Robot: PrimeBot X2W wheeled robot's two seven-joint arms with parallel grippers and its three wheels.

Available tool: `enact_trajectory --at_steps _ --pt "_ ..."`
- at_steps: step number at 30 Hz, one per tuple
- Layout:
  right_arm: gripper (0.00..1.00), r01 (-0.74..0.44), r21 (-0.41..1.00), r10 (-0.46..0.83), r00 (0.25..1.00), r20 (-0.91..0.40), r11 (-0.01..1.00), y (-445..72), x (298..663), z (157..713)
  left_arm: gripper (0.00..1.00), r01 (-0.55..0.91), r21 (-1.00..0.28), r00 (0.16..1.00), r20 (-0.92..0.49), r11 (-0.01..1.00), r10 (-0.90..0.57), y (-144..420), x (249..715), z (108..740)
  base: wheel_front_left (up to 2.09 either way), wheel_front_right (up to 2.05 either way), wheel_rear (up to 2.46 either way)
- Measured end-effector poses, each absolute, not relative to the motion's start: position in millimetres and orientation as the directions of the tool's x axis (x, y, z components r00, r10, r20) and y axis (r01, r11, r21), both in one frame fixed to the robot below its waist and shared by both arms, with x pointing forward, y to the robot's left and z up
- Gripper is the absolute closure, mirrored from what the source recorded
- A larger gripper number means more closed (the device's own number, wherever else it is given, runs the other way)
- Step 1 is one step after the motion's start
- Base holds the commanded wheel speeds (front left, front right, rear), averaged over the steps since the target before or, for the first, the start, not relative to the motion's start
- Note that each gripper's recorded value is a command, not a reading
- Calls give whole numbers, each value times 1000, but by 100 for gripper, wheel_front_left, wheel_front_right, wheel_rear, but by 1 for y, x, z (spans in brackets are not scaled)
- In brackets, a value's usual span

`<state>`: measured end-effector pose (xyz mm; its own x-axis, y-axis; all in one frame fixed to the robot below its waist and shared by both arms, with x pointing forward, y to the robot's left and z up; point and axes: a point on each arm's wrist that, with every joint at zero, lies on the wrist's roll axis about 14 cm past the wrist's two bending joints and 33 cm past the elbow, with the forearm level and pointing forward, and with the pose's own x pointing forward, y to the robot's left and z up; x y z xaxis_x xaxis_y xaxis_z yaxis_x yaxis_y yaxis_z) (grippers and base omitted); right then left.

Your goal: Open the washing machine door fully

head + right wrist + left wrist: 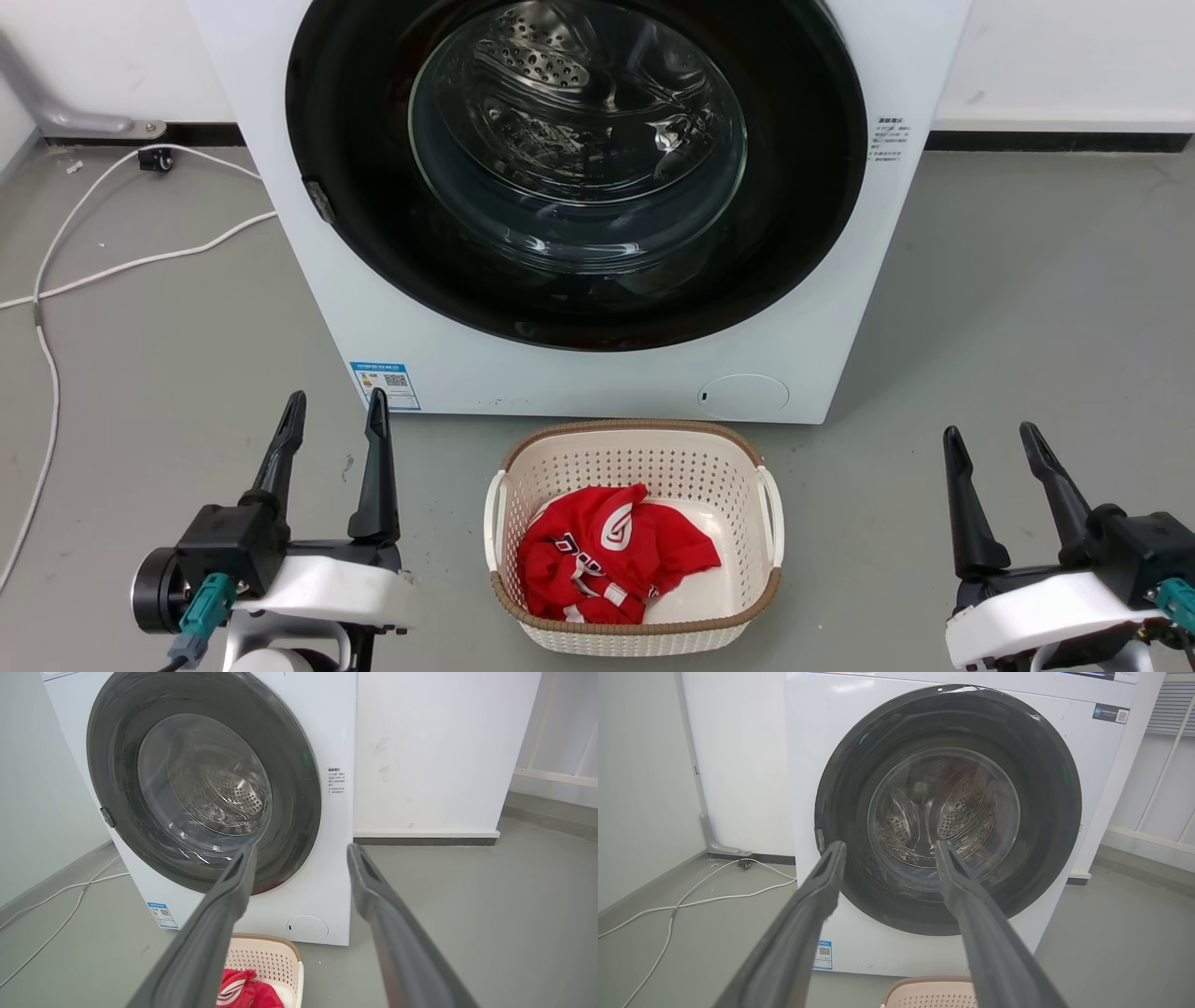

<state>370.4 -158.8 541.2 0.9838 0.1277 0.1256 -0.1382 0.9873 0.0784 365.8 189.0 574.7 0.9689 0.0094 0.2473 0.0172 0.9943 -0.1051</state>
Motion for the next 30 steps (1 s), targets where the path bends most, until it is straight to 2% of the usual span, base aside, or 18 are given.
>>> enact_trajectory --at_steps 15,30 --pt "0 -147 -19 148 980 134 989 -155 369 545 0 12 1 959 283 1000 -12 190 360 578 0 0 0" --pt "0 -144 -39 148 980 133 989 -156 367 541 0 22 23 959 281 1000 -27 190 358 573 0 0 0"
